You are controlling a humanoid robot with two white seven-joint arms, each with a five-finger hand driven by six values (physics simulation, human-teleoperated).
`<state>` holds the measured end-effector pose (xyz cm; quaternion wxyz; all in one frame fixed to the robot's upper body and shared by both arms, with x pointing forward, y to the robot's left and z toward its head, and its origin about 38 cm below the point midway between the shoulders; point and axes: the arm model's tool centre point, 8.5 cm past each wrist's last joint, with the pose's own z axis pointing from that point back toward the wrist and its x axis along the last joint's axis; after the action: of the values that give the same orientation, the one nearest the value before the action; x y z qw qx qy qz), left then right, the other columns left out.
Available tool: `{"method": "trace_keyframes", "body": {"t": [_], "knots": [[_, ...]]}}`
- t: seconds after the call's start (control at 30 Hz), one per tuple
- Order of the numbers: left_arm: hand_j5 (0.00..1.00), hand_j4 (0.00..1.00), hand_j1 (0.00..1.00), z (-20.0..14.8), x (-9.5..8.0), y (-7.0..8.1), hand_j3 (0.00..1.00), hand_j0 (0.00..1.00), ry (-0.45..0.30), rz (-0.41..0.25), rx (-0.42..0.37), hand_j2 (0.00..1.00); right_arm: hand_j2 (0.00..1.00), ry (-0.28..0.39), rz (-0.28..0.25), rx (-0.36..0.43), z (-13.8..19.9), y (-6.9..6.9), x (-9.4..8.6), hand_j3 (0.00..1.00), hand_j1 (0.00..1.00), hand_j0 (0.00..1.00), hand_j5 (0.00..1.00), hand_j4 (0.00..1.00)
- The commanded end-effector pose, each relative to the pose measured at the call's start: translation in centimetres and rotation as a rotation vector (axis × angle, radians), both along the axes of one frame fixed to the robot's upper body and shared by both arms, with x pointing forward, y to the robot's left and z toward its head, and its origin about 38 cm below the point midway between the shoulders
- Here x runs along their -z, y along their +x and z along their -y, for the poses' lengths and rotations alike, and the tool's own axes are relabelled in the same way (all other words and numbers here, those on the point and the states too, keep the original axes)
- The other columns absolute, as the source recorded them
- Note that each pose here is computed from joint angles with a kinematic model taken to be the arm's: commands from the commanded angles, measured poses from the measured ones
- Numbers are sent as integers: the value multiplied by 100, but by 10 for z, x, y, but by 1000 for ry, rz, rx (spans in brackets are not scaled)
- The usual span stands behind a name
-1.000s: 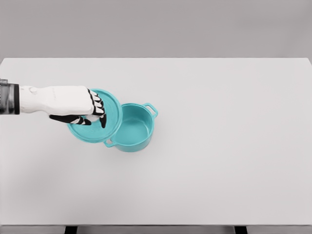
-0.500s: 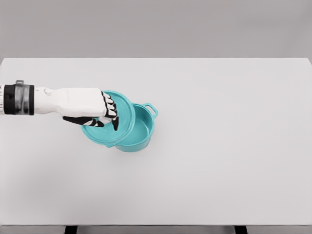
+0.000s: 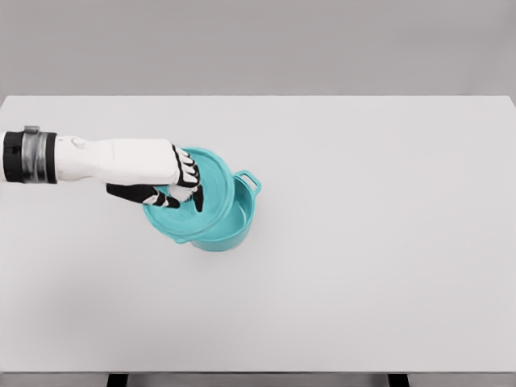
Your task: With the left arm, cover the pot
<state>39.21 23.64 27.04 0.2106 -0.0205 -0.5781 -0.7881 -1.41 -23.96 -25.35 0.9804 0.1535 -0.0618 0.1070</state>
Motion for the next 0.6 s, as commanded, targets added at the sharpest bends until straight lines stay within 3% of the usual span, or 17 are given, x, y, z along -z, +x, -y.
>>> {"method": "trace_keyframes", "body": {"t": [0.0,0.2,0.57], "knots": [[53,53,53,-2,4,1,53,53,-19,-65,-20,53,100,0,-1,-1,0,0,0,100,100,100,100,100],[54,54,54,-6,12,11,54,54,45,-112,-82,54,100,1,2,-1,0,1,0,100,100,100,100,100],[54,54,54,-2,13,22,54,54,45,-114,-98,54,100,0,3,1,0,1,0,100,100,100,100,100]]}}
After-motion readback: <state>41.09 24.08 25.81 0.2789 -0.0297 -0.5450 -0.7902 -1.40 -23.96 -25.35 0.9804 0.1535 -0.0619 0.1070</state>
